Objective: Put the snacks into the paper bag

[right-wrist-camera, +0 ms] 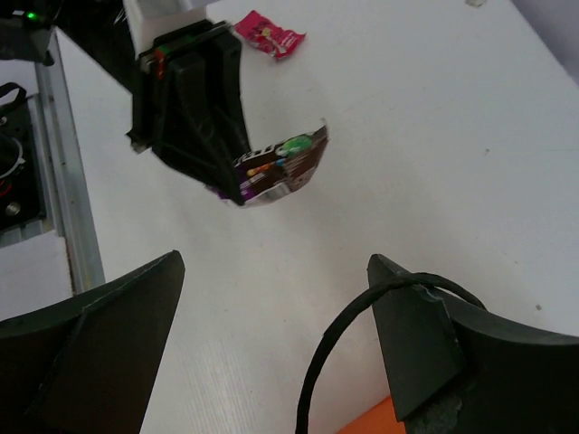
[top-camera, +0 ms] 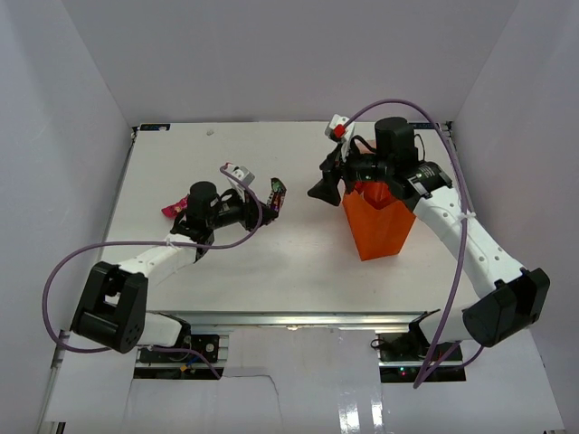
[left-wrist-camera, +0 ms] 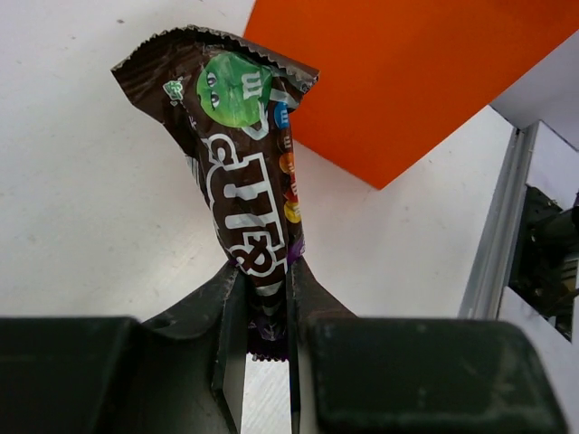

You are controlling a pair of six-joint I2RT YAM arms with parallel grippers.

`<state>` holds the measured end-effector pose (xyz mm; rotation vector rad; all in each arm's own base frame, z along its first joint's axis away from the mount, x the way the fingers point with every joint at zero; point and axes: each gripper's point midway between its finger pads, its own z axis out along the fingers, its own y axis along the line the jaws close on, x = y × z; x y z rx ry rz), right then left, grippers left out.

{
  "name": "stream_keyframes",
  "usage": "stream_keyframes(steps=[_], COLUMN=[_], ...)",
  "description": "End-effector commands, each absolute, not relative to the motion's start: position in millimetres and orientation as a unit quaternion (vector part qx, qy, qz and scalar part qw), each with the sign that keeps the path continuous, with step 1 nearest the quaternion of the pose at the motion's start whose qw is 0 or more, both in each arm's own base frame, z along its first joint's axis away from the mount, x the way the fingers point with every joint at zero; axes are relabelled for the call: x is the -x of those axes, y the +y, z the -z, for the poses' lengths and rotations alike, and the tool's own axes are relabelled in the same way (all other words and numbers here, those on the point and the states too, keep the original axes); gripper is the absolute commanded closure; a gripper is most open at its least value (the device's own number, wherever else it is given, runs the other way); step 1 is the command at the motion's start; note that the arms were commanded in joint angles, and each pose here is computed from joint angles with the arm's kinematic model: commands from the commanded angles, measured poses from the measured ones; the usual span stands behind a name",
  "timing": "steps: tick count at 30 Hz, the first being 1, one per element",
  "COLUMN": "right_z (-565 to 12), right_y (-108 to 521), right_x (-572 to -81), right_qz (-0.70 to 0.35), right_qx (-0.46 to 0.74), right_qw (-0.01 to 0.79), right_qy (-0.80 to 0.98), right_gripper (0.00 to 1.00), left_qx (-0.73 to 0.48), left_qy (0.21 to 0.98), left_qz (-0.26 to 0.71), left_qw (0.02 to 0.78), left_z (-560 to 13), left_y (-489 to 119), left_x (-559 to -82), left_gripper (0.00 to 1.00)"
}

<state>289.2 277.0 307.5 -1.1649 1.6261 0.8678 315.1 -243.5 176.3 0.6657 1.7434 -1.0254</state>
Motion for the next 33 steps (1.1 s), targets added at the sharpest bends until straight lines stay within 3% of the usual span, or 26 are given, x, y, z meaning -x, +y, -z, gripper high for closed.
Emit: stream_keyframes(steps=[1,9,19,27,33], right_z=[-364.7,-362.6,-368.9,-385.7,-434.2], right_y=[273.0,280.7,222.3,185.1,202.7], right_x=[-308.2,-307.8,-305.0,-285.8,-266.9], right_qz=[-0.320,-0.320,-0.225,-0.181,-0.286], right_qx=[0.452,0.421,0.384,0.363,0.311], right_qw=[0.540,0.541,0.585,0.616,0.629], right_qy=[0.633,0.653,0.678,0.676,0.653], right_gripper=[0.12,0.12,0.04,0.03,0.04], left_qx=[-0.264,-0.288,-0.300,-0.325,-0.360], left_qy=[0.685,0.647,0.631,0.612,0.571], left_qz=[0.446,0.469,0.475,0.483,0.481], left_qw=[0.512,0.528,0.535,0.536,0.560], left_z=[-207.1,-241.0,-258.2,-273.2,-300.9], left_y=[-250.1,-273.7,-286.5,-303.6,-316.5], left_x=[-301.8,-276.0,-277.7,-283.0,-273.6], left_gripper=[0.88,0.86,0.85,0.85,0.85])
